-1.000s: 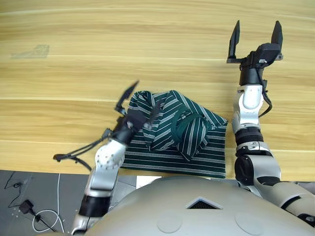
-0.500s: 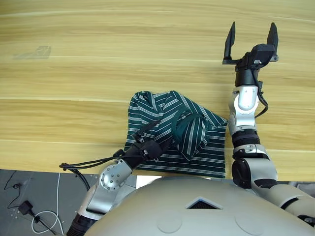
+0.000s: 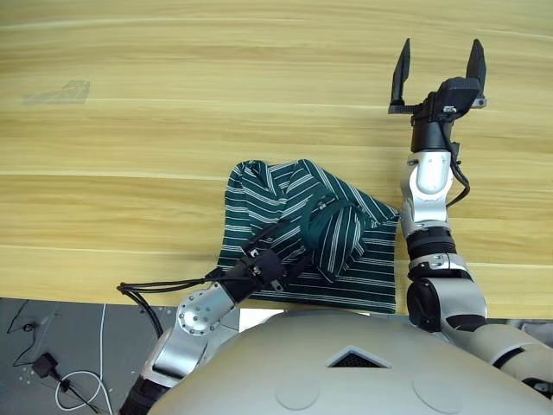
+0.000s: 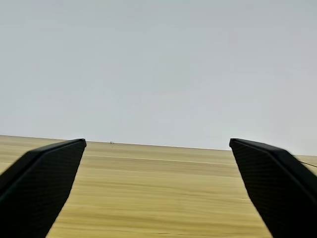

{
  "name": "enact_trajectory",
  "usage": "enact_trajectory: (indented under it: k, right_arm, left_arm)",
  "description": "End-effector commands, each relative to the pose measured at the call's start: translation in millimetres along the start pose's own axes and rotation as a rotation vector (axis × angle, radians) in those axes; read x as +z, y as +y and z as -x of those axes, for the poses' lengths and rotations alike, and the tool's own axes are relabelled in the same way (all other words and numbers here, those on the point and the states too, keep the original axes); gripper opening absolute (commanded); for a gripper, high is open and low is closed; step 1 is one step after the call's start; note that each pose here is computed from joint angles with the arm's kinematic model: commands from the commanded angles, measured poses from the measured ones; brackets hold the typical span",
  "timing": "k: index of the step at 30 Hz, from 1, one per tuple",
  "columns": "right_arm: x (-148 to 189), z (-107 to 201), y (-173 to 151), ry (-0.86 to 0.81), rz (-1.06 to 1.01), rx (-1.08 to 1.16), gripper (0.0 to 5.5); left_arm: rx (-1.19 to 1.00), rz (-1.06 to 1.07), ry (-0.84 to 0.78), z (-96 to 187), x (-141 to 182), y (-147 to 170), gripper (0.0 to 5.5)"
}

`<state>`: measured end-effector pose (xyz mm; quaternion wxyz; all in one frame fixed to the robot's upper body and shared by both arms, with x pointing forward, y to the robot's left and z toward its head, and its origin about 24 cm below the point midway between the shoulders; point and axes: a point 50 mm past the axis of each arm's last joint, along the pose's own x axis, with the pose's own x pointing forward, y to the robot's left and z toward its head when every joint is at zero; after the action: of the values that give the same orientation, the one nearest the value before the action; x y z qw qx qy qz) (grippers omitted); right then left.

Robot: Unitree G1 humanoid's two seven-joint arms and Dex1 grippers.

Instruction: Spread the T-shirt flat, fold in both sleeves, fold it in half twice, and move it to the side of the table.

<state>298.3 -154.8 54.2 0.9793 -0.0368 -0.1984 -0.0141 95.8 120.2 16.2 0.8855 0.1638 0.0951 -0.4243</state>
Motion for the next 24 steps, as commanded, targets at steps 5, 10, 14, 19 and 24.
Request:
enact_trajectory:
  k: [5, 10, 14, 19, 24]
  right_arm:
    - [1.6, -4.5, 5.1, 0.0, -0.005, 0.008, 5.37]
    - [1.6, -4.2, 5.5, 0.0, -0.004, 0.01, 5.37]
    - [1.2, -3.7, 5.8, 0.002, -0.003, 0.011, 5.4]
    - [0.8, -3.4, 6.4, 0.003, -0.003, 0.011, 5.4]
    - [0.5, -3.6, 6.8, 0.005, -0.003, 0.012, 5.4]
  left_arm:
    - [-0.024, 0.048, -0.008, -4.5, -5.3, -5.4, 3.84]
    - [0.0, 0.039, -0.018, -5.2, -5.0, -2.7, 3.84]
    - [0.016, 0.031, -0.023, -5.8, -4.5, -0.5, 3.43]
    - [0.021, 0.027, -0.024, -6.3, -4.9, 0.3, 2.42]
    - [0.032, 0.028, -0.021, -7.6, -6.3, 1.8, 1.65]
